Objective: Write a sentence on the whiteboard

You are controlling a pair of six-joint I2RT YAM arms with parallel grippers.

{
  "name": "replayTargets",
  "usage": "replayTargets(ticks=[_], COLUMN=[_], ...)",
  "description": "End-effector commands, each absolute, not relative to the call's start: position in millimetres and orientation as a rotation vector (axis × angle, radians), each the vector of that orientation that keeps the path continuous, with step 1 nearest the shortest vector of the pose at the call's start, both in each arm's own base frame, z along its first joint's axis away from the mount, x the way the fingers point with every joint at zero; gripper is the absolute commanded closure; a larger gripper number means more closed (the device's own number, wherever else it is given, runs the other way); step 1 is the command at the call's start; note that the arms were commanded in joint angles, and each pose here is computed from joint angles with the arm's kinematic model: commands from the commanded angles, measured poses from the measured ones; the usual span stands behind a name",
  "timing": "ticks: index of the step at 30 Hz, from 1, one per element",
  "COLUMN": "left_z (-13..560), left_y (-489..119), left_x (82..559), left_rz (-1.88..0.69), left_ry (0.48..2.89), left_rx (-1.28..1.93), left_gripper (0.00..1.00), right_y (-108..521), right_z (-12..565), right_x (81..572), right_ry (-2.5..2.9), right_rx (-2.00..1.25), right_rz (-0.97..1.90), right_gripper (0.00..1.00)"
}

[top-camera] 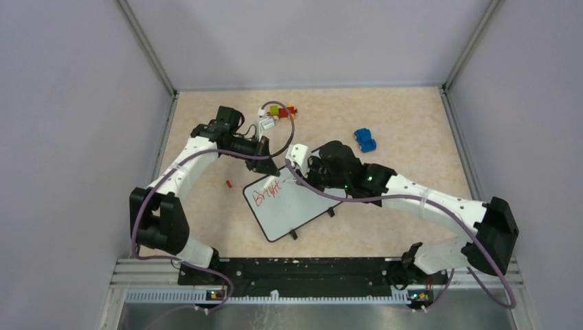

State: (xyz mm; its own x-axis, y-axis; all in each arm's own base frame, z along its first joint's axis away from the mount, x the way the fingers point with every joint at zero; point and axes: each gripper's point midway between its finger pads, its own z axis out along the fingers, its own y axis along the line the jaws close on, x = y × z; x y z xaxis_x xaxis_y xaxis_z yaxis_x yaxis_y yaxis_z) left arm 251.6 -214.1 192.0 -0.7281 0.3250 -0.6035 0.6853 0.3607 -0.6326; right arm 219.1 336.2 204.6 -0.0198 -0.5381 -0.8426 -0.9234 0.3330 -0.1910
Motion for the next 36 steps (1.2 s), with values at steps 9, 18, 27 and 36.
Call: replayTargets(ticks=[9,18,27,36], left_z=[192.4,191.9,191.4,190.9], left_y=[-216.2,-216.3,-215.9,-215.9], left_x=[241.3,241.3,241.0,241.6], left_rz=[-1.363,-1.364,-1.362,-1.358], left_ry=[2.261,2.26,2.265,2.265], left_rx=[0.903,0.904,0.901,0.901], left_gripper=[1.0,1.0,1.0,1.0], right_y=[349.6,351.7,346.3,335.5], right_z=[241.4,225.6,206.9,199.4], right_x=[239.3,230.0,217.8,212.0], right_ry=[1.627,1.651,1.682,1.701], right_rx=[-1.242,-1.285,-1.32,-1.32], right_rz=[0.549,0.567,0.569,0.56], right_gripper=[1.0,1.0,1.0,1.0])
